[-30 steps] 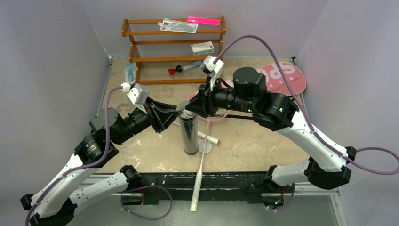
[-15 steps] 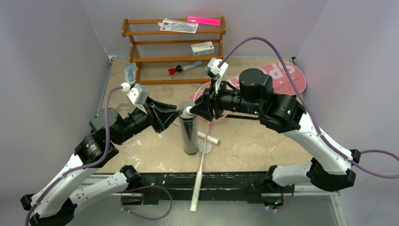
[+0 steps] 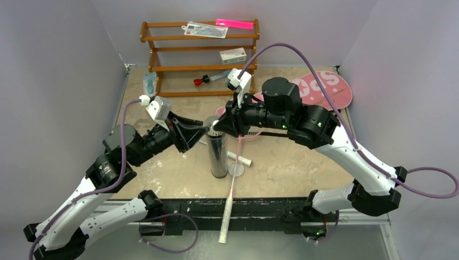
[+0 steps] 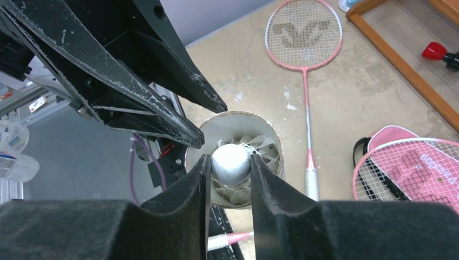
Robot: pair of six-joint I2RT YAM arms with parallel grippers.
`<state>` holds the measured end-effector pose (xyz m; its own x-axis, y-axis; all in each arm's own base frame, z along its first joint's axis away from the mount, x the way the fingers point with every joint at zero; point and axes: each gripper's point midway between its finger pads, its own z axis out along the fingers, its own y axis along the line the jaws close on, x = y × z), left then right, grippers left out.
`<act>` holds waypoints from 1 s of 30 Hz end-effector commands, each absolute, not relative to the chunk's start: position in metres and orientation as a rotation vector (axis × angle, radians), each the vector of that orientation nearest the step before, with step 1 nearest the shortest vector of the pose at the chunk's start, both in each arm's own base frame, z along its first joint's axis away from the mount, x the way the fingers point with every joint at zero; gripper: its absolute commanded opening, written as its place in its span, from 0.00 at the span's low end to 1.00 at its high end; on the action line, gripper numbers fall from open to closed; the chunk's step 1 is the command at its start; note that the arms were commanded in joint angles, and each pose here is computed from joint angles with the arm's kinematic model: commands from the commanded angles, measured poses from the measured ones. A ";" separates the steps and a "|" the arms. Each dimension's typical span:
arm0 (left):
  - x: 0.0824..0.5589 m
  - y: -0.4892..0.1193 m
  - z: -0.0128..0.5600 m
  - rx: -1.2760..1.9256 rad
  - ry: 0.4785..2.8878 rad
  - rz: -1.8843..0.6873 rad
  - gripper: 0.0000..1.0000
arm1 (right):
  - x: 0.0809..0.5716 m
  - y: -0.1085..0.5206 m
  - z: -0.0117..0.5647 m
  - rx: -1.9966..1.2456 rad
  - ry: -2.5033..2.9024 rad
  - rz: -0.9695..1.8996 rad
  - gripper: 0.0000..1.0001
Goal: Pack up the badminton gear
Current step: Place the shuttlecock at the shuttle tube.
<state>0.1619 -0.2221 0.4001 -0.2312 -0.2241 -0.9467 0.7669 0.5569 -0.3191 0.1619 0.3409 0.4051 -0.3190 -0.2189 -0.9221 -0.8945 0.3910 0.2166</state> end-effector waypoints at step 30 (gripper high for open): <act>0.158 -0.224 0.398 0.516 1.555 -0.988 0.30 | 0.174 0.344 0.374 -1.018 1.871 0.866 0.13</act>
